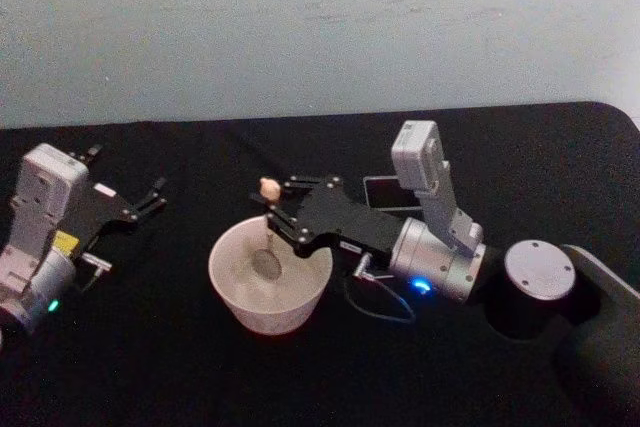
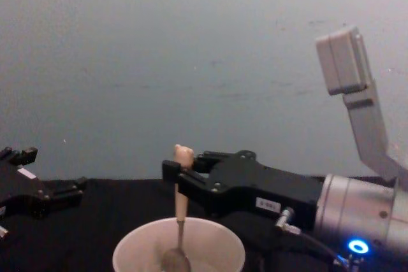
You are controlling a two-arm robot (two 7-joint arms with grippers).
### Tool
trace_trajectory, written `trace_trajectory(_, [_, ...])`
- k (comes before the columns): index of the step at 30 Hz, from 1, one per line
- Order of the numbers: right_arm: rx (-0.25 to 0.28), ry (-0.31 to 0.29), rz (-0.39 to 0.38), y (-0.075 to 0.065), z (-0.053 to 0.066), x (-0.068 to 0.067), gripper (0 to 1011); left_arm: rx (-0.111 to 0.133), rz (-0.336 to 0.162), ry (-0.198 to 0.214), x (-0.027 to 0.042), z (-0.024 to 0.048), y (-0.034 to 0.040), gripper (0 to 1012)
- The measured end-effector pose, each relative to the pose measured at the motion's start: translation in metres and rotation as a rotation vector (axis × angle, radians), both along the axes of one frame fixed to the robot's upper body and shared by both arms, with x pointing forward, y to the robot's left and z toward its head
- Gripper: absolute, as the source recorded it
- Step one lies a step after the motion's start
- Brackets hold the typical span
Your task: Pick up the stirring spoon with one hand, stir inside the cup, then place it back in its original position.
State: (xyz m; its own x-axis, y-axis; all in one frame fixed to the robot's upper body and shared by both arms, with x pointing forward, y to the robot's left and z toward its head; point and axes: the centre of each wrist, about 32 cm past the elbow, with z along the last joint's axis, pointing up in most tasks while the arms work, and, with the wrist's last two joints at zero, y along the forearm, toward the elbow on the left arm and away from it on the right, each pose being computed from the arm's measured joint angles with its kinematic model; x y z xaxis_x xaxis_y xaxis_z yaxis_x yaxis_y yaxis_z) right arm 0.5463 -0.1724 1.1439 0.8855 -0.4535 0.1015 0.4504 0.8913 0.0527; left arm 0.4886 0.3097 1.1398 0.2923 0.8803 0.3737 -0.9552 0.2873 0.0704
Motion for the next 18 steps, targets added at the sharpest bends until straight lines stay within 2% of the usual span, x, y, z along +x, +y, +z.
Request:
trace_trajectory(8, [-0.004, -0.005, -0.018, -0.014, 0.001, -0.005, 211, 0.000, 0.000, 0.000, 0.0000, 0.0000, 0.0000, 1001])
trace_trajectory(18, [0.004, -0.004, -0.016, -0.019, 0.002, -0.011, 212, 0.000, 0.000, 0.000, 0.0000, 0.0000, 0.0000, 1001])
